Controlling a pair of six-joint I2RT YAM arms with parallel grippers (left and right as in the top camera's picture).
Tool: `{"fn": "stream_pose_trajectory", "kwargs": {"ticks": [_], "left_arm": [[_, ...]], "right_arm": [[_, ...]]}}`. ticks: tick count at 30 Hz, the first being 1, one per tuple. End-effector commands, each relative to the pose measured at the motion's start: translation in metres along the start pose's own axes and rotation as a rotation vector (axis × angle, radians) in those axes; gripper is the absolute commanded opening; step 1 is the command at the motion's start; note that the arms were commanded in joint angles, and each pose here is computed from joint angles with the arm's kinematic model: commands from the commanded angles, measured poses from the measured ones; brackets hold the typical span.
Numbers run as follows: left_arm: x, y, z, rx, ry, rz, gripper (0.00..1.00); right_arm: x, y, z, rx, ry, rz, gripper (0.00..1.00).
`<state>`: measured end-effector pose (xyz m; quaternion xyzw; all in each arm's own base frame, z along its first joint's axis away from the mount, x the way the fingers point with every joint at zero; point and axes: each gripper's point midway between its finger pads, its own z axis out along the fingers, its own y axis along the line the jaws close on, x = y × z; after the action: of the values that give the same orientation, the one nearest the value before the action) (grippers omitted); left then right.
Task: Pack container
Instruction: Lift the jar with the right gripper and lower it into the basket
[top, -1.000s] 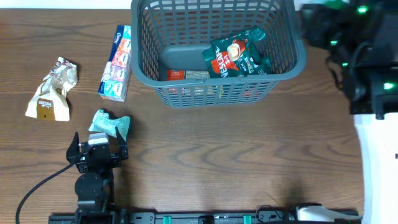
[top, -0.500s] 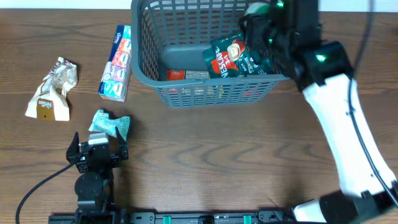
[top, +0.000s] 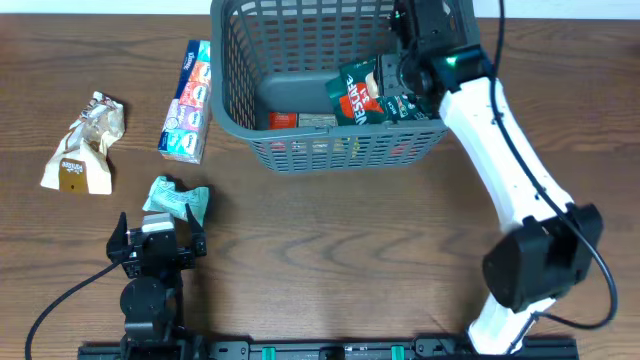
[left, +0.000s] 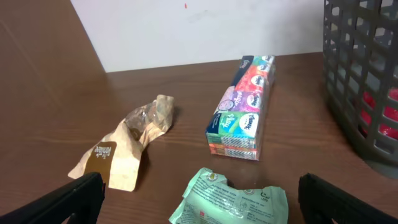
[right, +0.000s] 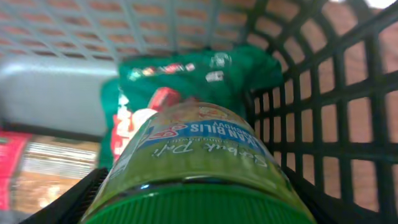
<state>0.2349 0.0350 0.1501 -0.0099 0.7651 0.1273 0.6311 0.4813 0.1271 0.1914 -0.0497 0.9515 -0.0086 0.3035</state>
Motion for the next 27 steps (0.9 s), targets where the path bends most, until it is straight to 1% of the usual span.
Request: {"fn": "stream_pose_trajectory", "kwargs": {"ticks": [1, 4, 8, 16, 17, 18, 19, 27], "left_arm": [[0.013, -0.003, 0.002, 0.006, 0.029, 0.017, 0.99], [0.013, -0.003, 0.002, 0.006, 0.029, 0.017, 0.99], [0.013, -0.003, 0.002, 0.006, 0.029, 0.017, 0.98], [0.013, -0.003, 0.002, 0.006, 0.029, 0.017, 0.98], [0.013, -0.003, 0.002, 0.006, 0.029, 0.017, 0.99], [0.013, -0.003, 0.002, 0.006, 0.029, 0.017, 0.99], [0.013, -0.003, 0.002, 0.006, 0.029, 0.017, 0.98], [0.013, -0.003, 0.002, 0.006, 0.029, 0.017, 0.98]], "right_arm": [[-0.008, -0.026, 0.005, 0.068, -0.006, 0.048, 0.01], [0.002, -0.042, 0.016, 0.083, 0.042, 0.073, 0.01], [0.008, -0.053, 0.019, 0.093, 0.07, 0.09, 0.01], [0.009, -0.051, 0.019, 0.074, 0.079, 0.072, 0.01], [0.009, -0.051, 0.019, 0.072, 0.079, 0.073, 0.18], [0.009, -0.05, 0.019, 0.067, 0.079, 0.072, 0.47], [0.009, -0.048, 0.019, 0.061, 0.078, 0.071, 0.99], [-0.001, -0.032, 0.011, 0.001, 0.057, 0.024, 0.99]]}}
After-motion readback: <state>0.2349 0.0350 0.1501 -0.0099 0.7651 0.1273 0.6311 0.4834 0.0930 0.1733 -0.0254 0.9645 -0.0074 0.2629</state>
